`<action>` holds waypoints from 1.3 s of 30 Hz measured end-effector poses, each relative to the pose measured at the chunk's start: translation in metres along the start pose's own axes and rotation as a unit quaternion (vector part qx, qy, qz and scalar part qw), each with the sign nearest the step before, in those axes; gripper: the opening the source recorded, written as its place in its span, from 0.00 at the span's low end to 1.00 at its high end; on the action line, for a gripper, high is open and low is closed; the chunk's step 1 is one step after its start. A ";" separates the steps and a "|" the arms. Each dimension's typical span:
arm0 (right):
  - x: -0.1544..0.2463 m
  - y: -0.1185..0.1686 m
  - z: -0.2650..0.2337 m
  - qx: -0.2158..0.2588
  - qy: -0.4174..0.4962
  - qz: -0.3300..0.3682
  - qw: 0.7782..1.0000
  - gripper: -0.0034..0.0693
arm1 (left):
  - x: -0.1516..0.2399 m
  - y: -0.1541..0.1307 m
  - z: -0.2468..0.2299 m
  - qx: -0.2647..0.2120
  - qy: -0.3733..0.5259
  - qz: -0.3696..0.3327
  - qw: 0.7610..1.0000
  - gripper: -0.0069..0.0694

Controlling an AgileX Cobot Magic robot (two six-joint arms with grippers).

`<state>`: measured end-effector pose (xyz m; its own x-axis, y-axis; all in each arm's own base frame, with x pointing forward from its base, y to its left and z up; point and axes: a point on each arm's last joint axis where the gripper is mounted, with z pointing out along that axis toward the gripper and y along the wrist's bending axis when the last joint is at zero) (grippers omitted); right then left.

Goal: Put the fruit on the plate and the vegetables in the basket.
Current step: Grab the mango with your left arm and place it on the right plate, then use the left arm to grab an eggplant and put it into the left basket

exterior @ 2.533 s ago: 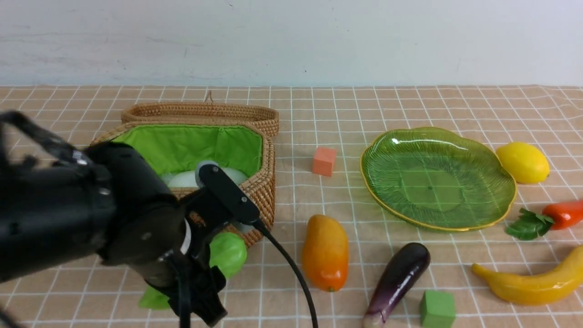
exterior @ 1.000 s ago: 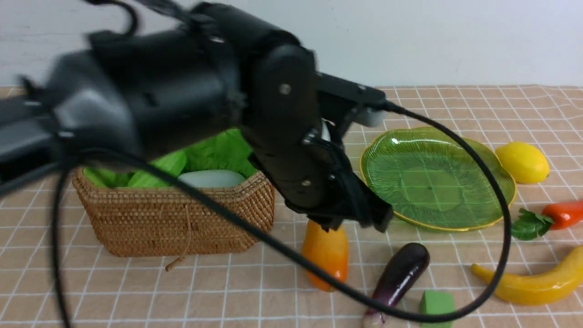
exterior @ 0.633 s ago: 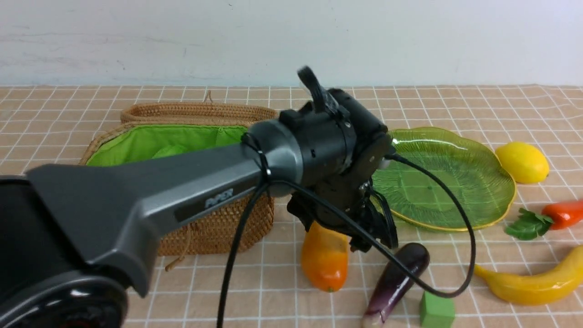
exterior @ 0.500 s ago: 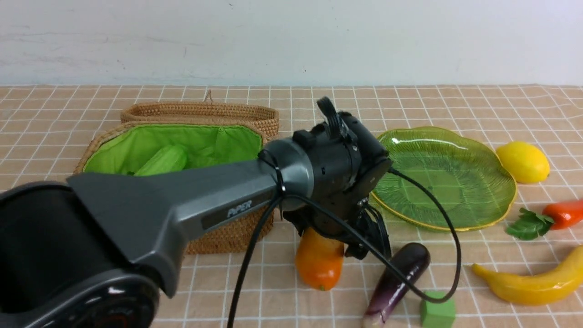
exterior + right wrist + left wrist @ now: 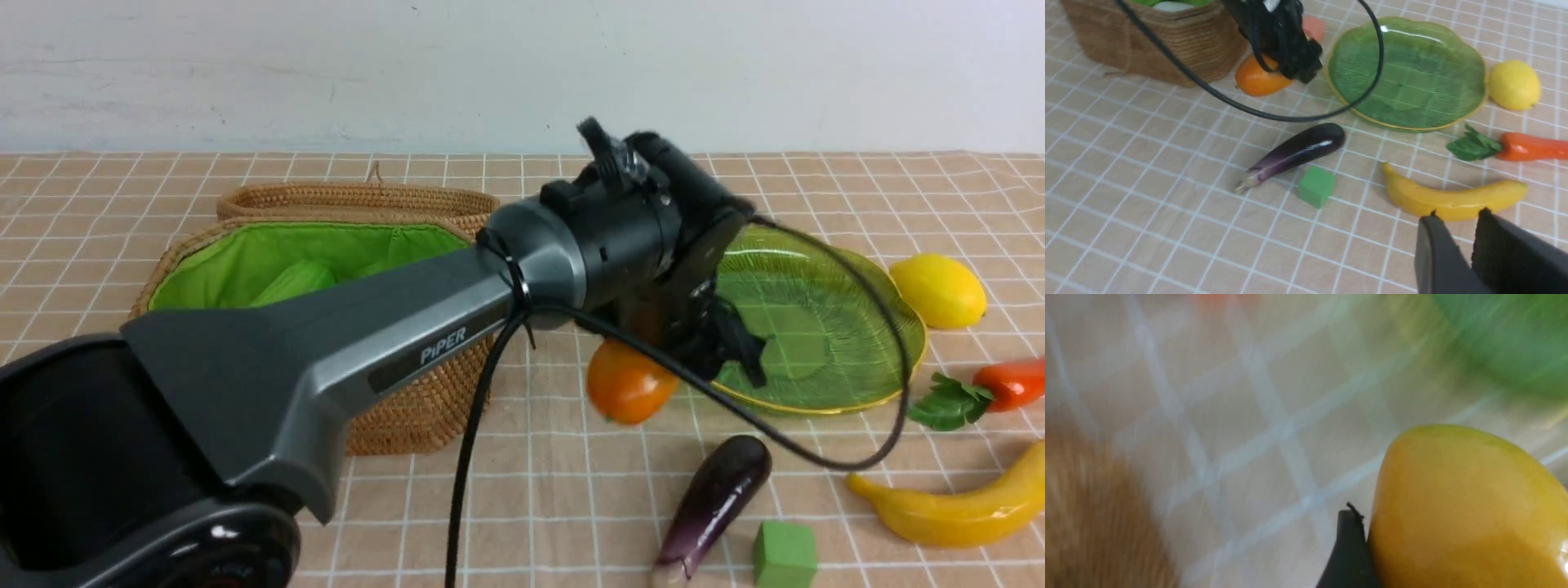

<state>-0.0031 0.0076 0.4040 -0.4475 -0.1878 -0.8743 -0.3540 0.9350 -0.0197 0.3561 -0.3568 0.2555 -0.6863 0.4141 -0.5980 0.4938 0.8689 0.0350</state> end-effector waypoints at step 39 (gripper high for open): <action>0.010 0.002 0.014 -0.014 0.034 0.072 0.997 0.27 | -0.024 0.007 -0.117 0.069 -0.005 0.013 0.997 0.11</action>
<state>0.0036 0.0119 0.3882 -0.5501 -0.0730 -0.8319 -0.3045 0.9451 0.1184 0.3135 -0.3285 0.3638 -0.6670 0.4330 -0.6063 0.5812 0.8115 -0.0598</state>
